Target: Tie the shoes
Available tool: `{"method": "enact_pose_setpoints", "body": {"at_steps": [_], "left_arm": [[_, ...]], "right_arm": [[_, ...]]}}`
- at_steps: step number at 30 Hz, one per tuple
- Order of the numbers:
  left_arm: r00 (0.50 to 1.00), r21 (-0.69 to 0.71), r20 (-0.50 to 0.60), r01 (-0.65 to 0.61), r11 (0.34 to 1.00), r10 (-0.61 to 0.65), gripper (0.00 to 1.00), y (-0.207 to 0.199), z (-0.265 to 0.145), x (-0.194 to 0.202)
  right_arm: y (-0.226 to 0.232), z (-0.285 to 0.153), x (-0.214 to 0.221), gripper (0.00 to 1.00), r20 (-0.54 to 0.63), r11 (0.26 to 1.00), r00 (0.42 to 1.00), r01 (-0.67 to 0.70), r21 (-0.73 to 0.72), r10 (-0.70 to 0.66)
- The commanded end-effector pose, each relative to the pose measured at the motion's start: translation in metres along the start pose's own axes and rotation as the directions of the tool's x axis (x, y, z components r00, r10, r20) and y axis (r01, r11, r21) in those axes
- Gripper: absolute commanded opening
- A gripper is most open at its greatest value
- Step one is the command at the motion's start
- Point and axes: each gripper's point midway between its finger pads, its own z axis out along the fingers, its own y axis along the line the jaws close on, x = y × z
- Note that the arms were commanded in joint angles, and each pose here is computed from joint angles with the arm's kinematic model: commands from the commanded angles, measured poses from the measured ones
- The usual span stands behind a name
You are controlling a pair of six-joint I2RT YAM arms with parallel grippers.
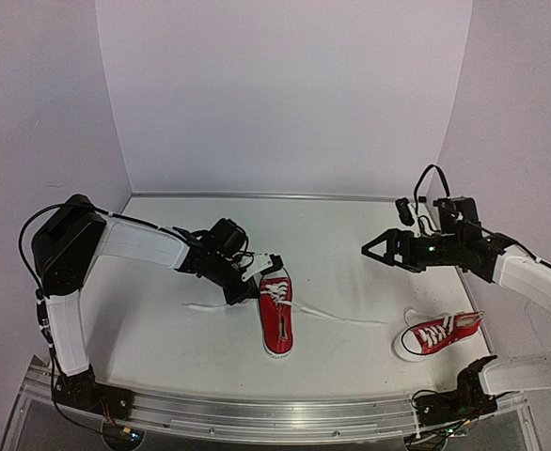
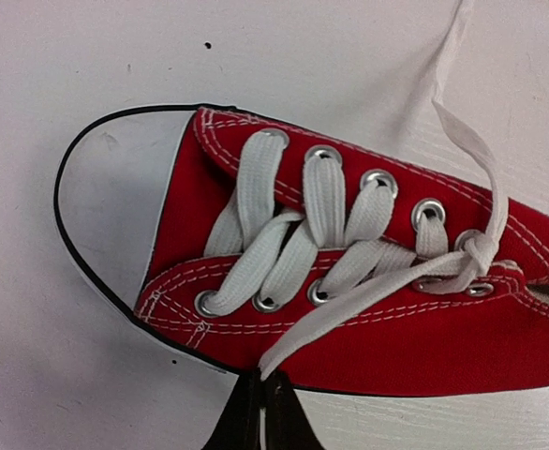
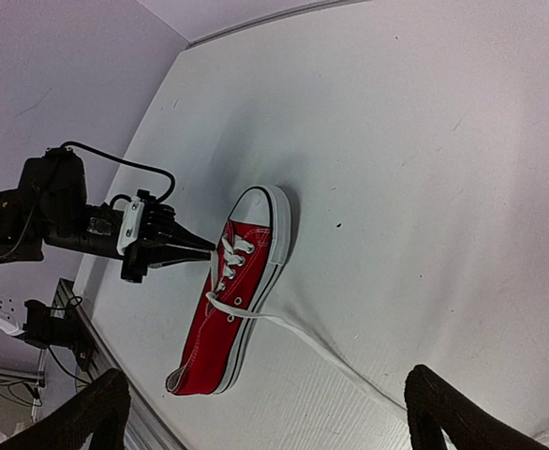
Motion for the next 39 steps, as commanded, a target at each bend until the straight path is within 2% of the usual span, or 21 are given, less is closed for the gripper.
{"method": "enact_pose_setpoints", "body": {"at_steps": [1, 10, 15, 20, 22, 31, 39], "left_arm": [[0.999, -0.036, 0.033, -0.014, 0.999, 0.015, 0.0, 0.007, -0.005, -0.016], [0.985, -0.068, 0.162, -0.054, 0.996, 0.064, 0.0, -0.007, -0.039, -0.043], [0.955, -0.052, 0.275, -0.098, 0.994, 0.109, 0.0, -0.033, -0.048, -0.067], [0.923, -0.043, 0.365, -0.116, 0.992, 0.124, 0.0, -0.046, -0.051, -0.086], [0.914, -0.036, 0.387, -0.12, 0.992, 0.124, 0.0, -0.05, -0.051, -0.091], [0.895, -0.028, 0.432, -0.108, 0.994, 0.11, 0.0, -0.056, -0.051, -0.098], [0.898, -0.031, 0.423, -0.117, 0.993, 0.119, 0.0, -0.058, -0.049, -0.096]], "right_arm": [[0.0, 0.001, -0.003, 0.98, 0.016, 1.0, 1.0, 0.011, -0.01, -0.011], [0.002, 0.01, 0.001, 0.96, -0.014, 0.999, 1.0, -0.014, -0.048, 0.013], [0.002, 0.023, 0.009, 0.82, -0.061, 0.993, 0.997, -0.058, -0.103, 0.052], [0.008, 0.036, 0.017, 0.57, -0.095, 0.981, 0.993, -0.09, -0.169, 0.075], [0.011, 0.045, 0.024, 0.51, -0.114, 0.981, 0.991, -0.091, -0.171, 0.072], [0.06, 0.1, 0.055, 0.43, -0.2, 0.972, 0.98, -0.032, -0.234, -0.016], [0.09, 0.131, 0.06, 0.36, -0.219, 0.954, 0.975, -0.021, -0.298, -0.047]]}}
